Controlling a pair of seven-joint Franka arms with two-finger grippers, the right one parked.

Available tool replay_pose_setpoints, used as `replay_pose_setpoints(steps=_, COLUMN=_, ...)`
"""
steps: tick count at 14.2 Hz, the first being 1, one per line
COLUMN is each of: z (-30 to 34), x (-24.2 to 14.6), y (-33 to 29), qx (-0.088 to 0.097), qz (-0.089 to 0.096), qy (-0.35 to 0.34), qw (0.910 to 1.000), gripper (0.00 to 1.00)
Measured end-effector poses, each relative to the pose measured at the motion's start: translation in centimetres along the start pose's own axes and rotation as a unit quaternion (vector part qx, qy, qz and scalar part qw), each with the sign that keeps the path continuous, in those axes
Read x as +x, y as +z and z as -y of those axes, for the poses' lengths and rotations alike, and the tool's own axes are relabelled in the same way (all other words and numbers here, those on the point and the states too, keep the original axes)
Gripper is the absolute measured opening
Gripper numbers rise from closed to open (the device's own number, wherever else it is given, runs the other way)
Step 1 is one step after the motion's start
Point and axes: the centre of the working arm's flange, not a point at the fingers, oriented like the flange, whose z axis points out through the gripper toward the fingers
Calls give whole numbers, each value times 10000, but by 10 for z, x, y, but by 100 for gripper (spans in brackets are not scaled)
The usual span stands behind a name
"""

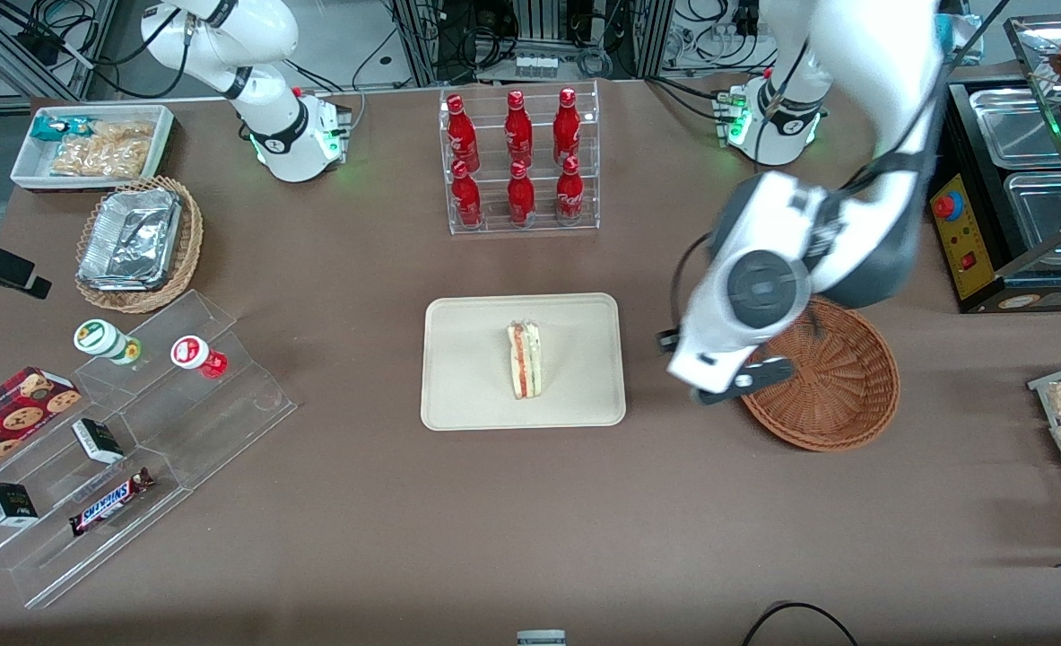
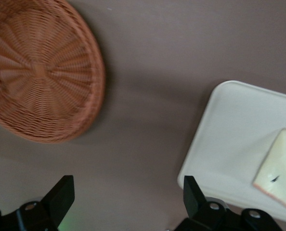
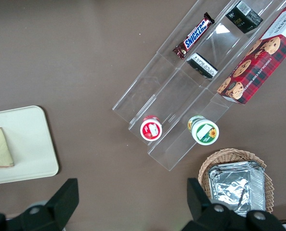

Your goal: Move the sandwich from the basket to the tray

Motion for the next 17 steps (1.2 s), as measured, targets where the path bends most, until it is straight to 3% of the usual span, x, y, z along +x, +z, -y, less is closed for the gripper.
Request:
replay_pose_setpoints(steps=3, z=91, x=3, y=-36, qx=-12, qz=255, qy=468, qw=9986, gripper=100)
replay_pose_setpoints(steps=6, z=159, x=-5, y=-74, qx=-143, qz=282, qy=846, qw=9959, gripper=100)
replay_pose_setpoints(steps=11, z=235, x=-20, y=-128, qx=-390, qz=-178, qy=1310, qw=9905, gripper=100)
replay_pose_setpoints(steps=15, z=268, x=-4, y=-149, qx=-547, qz=-863, qy=1220, qw=9873, gripper=100)
replay_pose_setpoints(steps=17, z=270, x=-2, y=-150, qx=-561, qz=-940, qy=1196, qw=9868, gripper=100)
